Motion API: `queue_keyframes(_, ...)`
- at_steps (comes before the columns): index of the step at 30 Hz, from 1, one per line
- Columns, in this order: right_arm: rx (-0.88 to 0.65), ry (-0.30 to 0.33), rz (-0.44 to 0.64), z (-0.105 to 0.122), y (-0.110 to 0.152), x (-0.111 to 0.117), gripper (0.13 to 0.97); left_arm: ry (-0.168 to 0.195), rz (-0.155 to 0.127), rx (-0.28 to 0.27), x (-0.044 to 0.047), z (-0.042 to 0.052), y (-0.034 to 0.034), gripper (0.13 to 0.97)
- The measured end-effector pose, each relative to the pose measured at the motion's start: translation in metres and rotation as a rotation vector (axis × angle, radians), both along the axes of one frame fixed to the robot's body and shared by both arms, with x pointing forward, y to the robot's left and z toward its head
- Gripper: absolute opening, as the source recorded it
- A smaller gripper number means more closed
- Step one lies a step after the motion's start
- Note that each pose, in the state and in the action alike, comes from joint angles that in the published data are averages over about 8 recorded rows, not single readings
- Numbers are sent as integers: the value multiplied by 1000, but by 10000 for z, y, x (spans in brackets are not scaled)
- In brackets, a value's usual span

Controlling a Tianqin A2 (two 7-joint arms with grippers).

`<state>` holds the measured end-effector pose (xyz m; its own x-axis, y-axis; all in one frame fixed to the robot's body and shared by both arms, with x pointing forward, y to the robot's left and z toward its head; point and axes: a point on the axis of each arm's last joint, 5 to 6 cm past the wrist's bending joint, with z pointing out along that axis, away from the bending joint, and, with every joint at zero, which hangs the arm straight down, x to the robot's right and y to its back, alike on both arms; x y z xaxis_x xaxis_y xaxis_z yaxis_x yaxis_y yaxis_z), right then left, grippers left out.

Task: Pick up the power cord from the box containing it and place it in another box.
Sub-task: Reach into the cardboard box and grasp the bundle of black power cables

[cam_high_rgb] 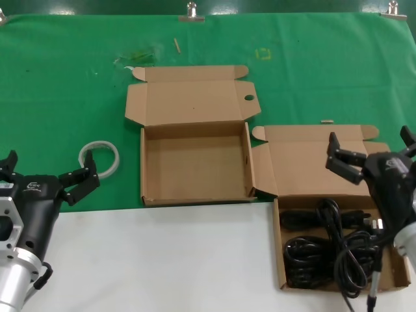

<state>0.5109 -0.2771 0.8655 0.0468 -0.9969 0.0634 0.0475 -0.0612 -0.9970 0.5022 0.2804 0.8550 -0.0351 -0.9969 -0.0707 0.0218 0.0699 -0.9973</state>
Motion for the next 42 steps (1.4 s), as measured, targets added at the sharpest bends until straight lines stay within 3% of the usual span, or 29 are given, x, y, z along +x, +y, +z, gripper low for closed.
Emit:
queue_keyframes(8,19,-50,72,500,-155,-141,966,0,0,0,0,0,0,944)
queue_keyframes(13,126,61,64,611,-271,-316,966,0,0,0,0,0,0,904)
queue_keyframes(20,246,301,-28,376,-330,-555,966,0,0,0,0,0,0,816)
queue_keyframes(26,257,436,-48,139,-222,-690,948,0,0,0,0,0,0,719)
queue_keyframes(33,241,529,-33,-88,-98,-721,901,0,0,0,0,0,0,572)
queue_keyframes(42,208,566,9,-219,18,-669,781,0,0,0,0,0,0,366)
